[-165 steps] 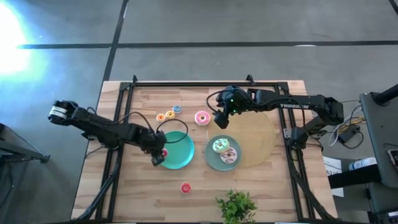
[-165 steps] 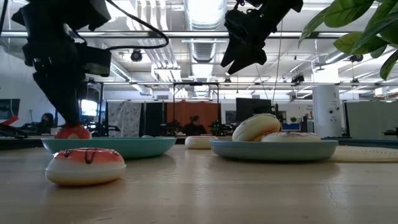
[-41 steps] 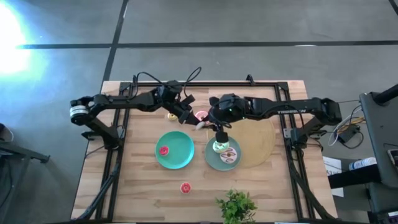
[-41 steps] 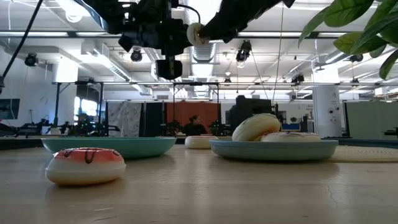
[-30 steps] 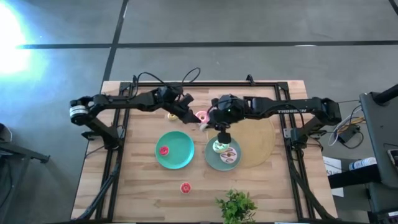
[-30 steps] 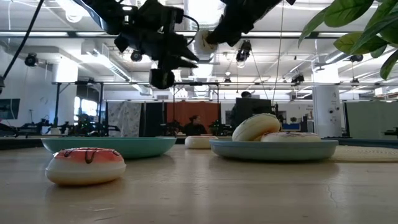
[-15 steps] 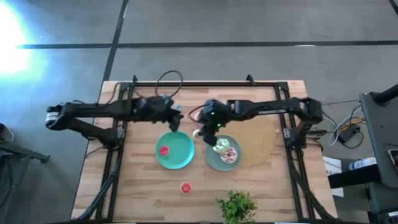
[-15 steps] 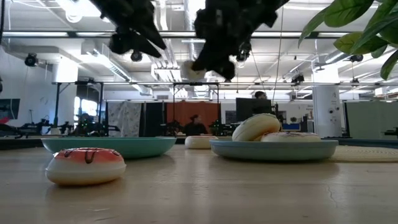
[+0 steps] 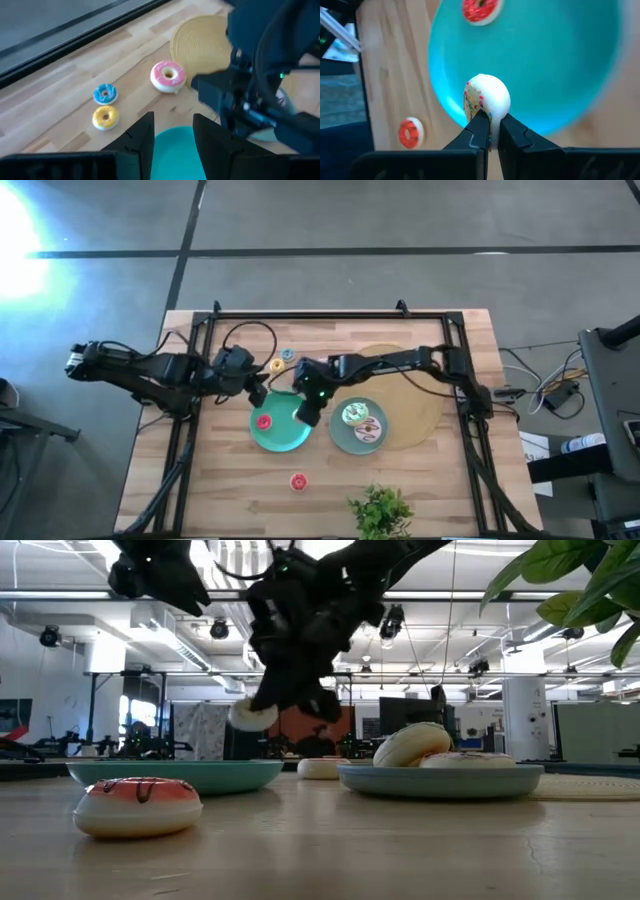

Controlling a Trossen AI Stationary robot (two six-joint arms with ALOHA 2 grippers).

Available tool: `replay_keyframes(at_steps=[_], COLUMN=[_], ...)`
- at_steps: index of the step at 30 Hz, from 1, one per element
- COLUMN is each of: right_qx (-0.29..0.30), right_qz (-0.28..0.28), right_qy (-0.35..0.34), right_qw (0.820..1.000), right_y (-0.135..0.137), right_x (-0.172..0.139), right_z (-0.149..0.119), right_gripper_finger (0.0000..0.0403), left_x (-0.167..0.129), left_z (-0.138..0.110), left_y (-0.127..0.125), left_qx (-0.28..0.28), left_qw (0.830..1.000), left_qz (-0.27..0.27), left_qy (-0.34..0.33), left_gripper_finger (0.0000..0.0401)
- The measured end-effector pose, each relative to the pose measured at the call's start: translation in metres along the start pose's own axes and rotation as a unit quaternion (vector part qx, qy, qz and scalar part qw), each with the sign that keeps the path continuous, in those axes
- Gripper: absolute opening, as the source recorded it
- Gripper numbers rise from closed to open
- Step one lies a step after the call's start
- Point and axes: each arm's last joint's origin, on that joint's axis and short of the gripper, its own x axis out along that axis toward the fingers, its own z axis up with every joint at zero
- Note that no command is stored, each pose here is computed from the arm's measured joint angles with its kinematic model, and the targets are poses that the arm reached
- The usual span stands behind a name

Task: Pick & Place donuts
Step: Put the small white donut on the blue plate, then put the small yellow donut on the blue plate

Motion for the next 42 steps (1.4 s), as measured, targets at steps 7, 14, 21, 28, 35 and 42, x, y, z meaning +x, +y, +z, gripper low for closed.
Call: replay_keyframes(at_steps=[7,14,21,28,35,42], right_qx=[0.049,0.058,0.040,0.012,-0.048,-0.107], right_qz=[-0.016,-0.064,-0.100,-0.107,-0.136,-0.222], right_qy=[0.045,0.027,0.010,0.007,-0.020,-0.060], right_qw=[0.998,0.996,0.994,0.994,0.989,0.967], right_y=[-0.001,-0.002,-0.001,0.000,0.016,0.033], right_x=[0.034,0.033,0.026,0.024,-0.010,-0.059], right_z=[-0.007,-0.008,-0.007,-0.007,-0.003,-0.005], right_gripper_finger=[0.0023,0.0089,0.0158,0.0196,0.0203,0.0203], left_x=[-0.006,-0.017,-0.028,-0.029,-0.016,0.005], left_z=[-0.001,-0.001,-0.001,-0.005,-0.022,-0.038], left_y=[0.003,0.013,0.025,0.031,0.036,0.043], left_qx=[0.016,0.027,0.025,0.030,0.022,0.007], left_qw=[1.000,1.000,0.999,0.999,0.999,0.997], left_qz=[-0.002,0.003,0.013,0.026,0.045,0.076], left_qy=[-0.003,-0.005,-0.018,-0.017,0.004,0.014], left_gripper_finger=[0.0109,0.0109,0.0110,0.0110,0.0110,0.0110])
